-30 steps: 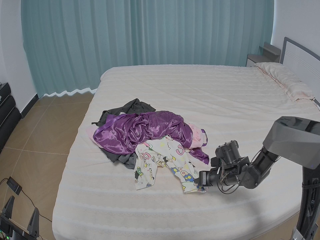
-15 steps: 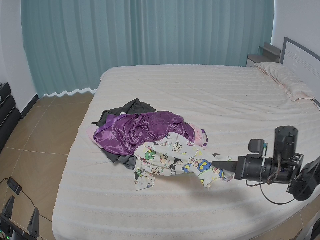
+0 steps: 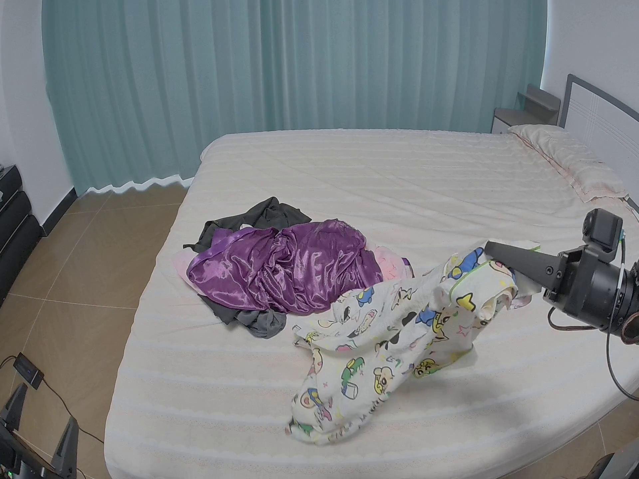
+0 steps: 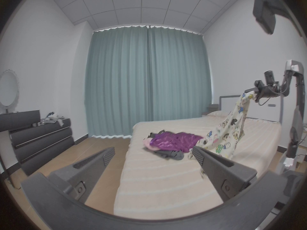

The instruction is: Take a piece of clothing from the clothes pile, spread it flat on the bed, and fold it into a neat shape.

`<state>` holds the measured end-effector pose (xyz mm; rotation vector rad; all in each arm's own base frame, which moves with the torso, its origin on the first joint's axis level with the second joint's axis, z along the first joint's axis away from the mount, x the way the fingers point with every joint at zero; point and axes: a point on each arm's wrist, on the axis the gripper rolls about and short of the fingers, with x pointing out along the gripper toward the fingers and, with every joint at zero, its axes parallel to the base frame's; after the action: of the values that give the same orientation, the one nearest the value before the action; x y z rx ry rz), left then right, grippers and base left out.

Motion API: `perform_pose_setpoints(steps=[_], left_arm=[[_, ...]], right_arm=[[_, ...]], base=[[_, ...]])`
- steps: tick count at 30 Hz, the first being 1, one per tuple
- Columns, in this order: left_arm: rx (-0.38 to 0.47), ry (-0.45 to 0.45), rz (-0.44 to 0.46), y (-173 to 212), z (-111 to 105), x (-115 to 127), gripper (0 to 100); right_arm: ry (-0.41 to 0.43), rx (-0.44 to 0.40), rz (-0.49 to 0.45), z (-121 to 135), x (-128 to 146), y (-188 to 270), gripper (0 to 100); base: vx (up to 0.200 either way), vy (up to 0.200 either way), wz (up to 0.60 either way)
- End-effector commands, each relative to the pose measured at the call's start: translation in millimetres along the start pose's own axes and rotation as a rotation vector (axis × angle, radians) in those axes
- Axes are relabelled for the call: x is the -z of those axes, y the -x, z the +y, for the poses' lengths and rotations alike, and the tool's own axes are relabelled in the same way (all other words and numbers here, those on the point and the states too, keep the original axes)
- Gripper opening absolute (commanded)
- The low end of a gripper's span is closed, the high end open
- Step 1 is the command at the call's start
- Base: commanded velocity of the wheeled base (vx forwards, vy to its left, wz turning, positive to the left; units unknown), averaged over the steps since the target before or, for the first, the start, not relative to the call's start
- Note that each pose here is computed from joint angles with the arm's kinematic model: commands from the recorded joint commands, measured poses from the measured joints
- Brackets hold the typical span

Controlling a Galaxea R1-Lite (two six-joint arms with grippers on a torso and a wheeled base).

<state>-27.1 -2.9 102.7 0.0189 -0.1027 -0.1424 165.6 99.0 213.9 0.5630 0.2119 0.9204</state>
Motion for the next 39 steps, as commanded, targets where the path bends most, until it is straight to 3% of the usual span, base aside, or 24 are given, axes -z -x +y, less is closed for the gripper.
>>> perform_pose_setpoints(steps=[1,2,3,4,8,9,10,12,17,25,31,32,34,35,37,39], left_arm=[[0.327,0.095,0.119,-40.2,-0.5,-65.0,100],[0.432,0.144,0.28,-67.5,0.4,-58.2,100],[0.432,0.144,0.28,-67.5,0.4,-58.2,100],[0.522,0.149,0.409,-92.0,0.9,-48.3,100],[0.683,0.122,0.579,-120.4,-8.6,-30.4,100],[0.683,0.122,0.579,-120.4,-8.6,-30.4,100],[0.768,0.123,0.676,-134.2,-19.3,-19.8,100],[0.786,0.114,0.706,-148.2,-25.3,-13.1,100],[0.838,0.08,0.72,-187.8,-46.4,9.8,100],[0.852,0.034,0.781,-209.5,-89.0,38.9,100],[0.745,0.132,0.701,-221.8,-125.7,48.5,100],[0.719,0.203,0.646,-219.6,-145.7,47.0,100],[0.71,0.227,0.629,-217.5,-151.8,45.6,100],[0.678,0.277,0.588,-212.4,-170.4,43.4,100],[0.658,0.279,0.576,-212.0,-177.0,43.7,100],[0.566,0.262,0.547,-216.1,-189.8,47.6,100]], right_arm=[[0.025,-0.083,-0.019,20.2,-12.1,-0.4,0],[0.032,-0.098,-0.03,23.0,-18.3,-6.2,0],[0.032,-0.098,-0.03,23.0,-18.3,-6.2,0],[0.028,-0.099,-0.026,21.6,-21.3,-16.6,0],[0.025,-0.088,-0.02,13.4,-26.2,-40.9,0],[0.025,-0.088,-0.02,13.4,-26.2,-40.9,0],[0.035,-0.108,-0.039,16.0,-35.6,-54.6,0],[0.04,-0.127,-0.051,19.5,-41.5,-65.2,0],[0.036,-0.133,-0.095,31.5,-42.4,-103.0,0],[0.033,-0.102,-0.165,36.4,-49.2,-129.7,0],[0.031,-0.087,-0.159,34.0,-47.5,-131.3,0],[0.03,-0.082,-0.155,32.8,-46.3,-130.5,0],[0.03,-0.082,-0.155,32.8,-46.3,-130.5,0],[0.029,-0.078,-0.154,31.9,-45.8,-130.3,0],[0.03,-0.077,-0.155,31.6,-46.1,-130.2,0],[0.031,-0.066,-0.16,28.4,-48.0,-129.3,0]], base=[[0.0,0.0,0.0],[0.0,0.0,0.0],[0.0,0.0,0.0],[0.0,0.0,0.0],[0.0,0.0,0.0],[0.0,0.0,0.0],[0.0,0.0,0.0],[0.0,0.0,0.0],[0.0,0.0,0.0],[0.0,0.0,0.0],[0.0,0.0,0.0],[0.0,0.0,0.0],[0.0,0.0,0.0],[0.0,0.0,0.0],[0.0,0.0,0.0],[0.0,0.0,0.0]])
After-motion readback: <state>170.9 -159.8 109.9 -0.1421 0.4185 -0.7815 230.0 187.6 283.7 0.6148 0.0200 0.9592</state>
